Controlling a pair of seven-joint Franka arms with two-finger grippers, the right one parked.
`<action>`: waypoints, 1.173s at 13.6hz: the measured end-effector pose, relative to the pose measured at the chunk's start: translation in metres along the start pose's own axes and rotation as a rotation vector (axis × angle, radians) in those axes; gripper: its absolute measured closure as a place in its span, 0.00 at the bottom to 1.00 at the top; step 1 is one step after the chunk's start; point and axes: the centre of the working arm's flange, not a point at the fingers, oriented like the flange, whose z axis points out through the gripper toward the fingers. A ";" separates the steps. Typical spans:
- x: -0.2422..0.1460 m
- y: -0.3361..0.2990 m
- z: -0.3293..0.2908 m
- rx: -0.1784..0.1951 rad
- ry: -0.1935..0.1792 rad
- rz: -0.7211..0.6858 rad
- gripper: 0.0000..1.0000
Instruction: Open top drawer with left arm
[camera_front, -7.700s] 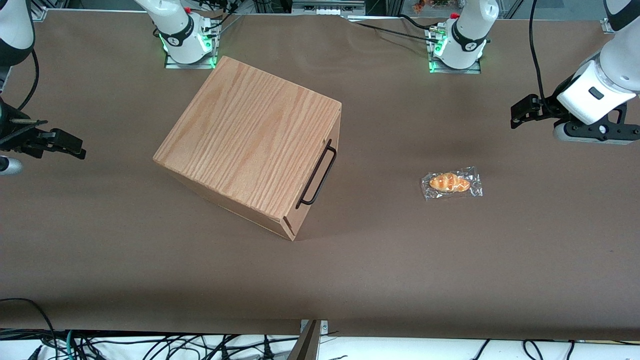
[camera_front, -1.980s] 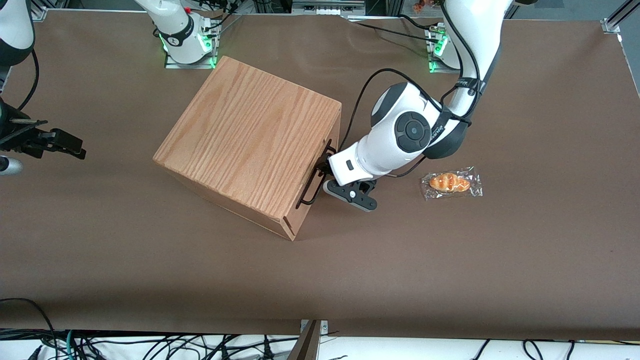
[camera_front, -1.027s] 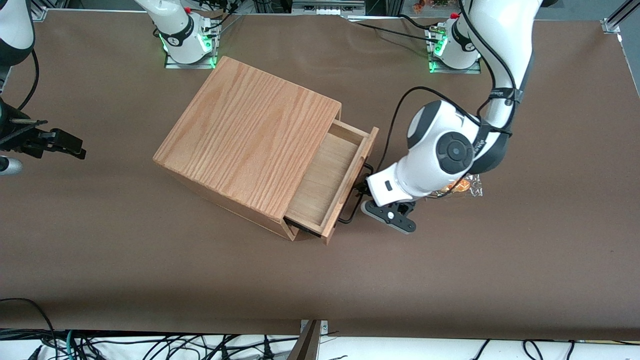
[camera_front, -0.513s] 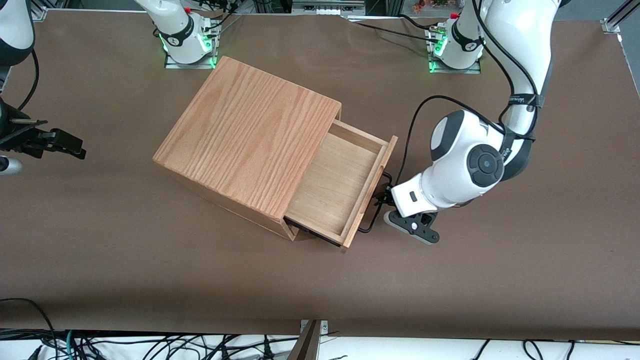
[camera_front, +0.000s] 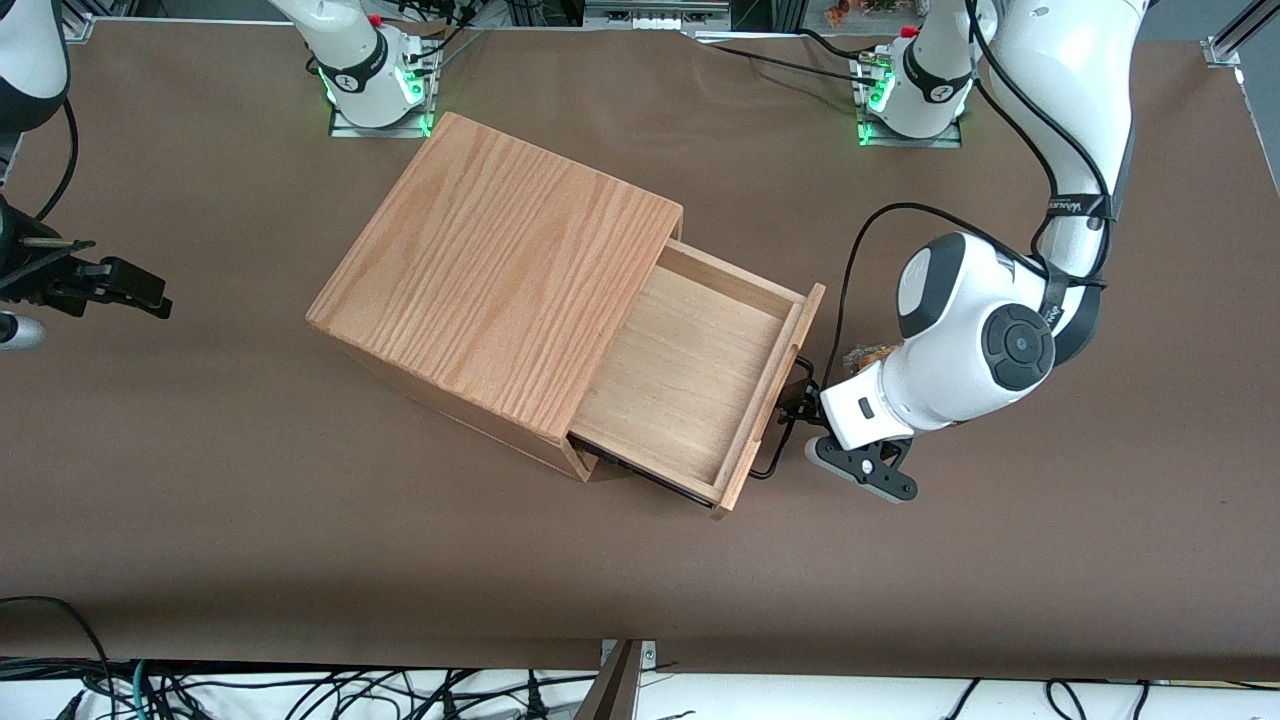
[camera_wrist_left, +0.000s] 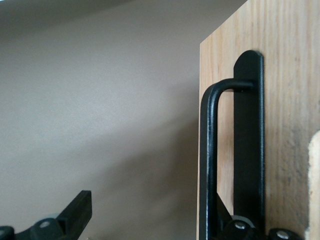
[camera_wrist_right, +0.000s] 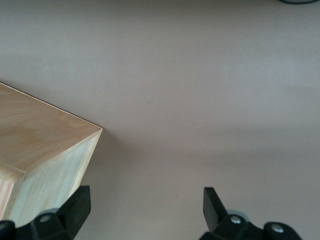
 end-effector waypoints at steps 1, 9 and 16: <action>0.000 0.000 0.000 0.000 -0.001 0.000 0.00; -0.001 0.000 0.001 -0.009 -0.011 -0.006 0.00; -0.004 -0.005 -0.001 -0.036 -0.033 -0.052 0.00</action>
